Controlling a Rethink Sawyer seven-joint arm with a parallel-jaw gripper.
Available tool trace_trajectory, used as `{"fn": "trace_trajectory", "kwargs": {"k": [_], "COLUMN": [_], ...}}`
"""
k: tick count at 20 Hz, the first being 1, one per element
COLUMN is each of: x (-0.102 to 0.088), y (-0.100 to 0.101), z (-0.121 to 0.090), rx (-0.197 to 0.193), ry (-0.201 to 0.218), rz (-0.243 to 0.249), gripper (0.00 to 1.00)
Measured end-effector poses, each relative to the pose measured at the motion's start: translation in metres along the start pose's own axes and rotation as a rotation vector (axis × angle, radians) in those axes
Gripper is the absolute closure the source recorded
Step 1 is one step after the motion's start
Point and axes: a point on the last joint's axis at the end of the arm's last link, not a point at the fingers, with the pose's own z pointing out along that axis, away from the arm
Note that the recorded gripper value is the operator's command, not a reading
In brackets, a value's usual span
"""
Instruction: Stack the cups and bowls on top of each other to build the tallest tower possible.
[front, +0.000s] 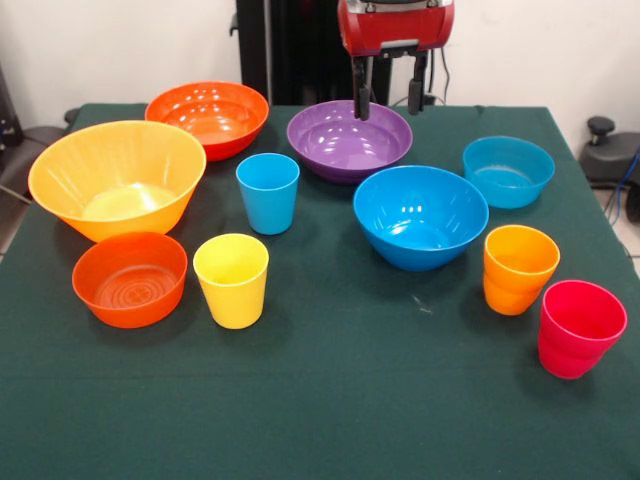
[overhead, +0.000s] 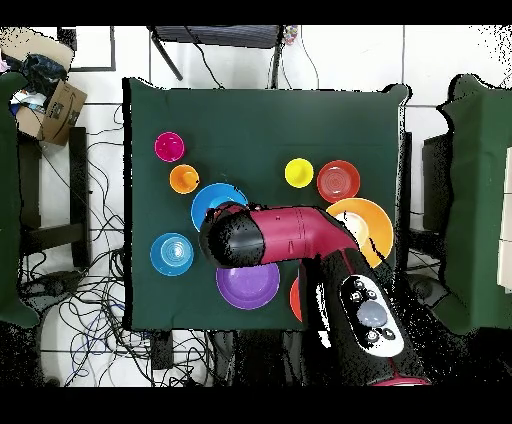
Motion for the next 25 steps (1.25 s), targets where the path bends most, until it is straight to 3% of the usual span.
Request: {"fn": "trace_trajectory", "kwargs": {"k": [12, 25], "x": [0.0000, 0.0019], "y": [-0.0002, -0.0026], "z": [0.0003, 0.0034], "rx": [0.001, 0.021], "ry": [-0.003, -0.030], "rz": [-0.002, -0.041], "gripper": [0.00, 0.00]}}
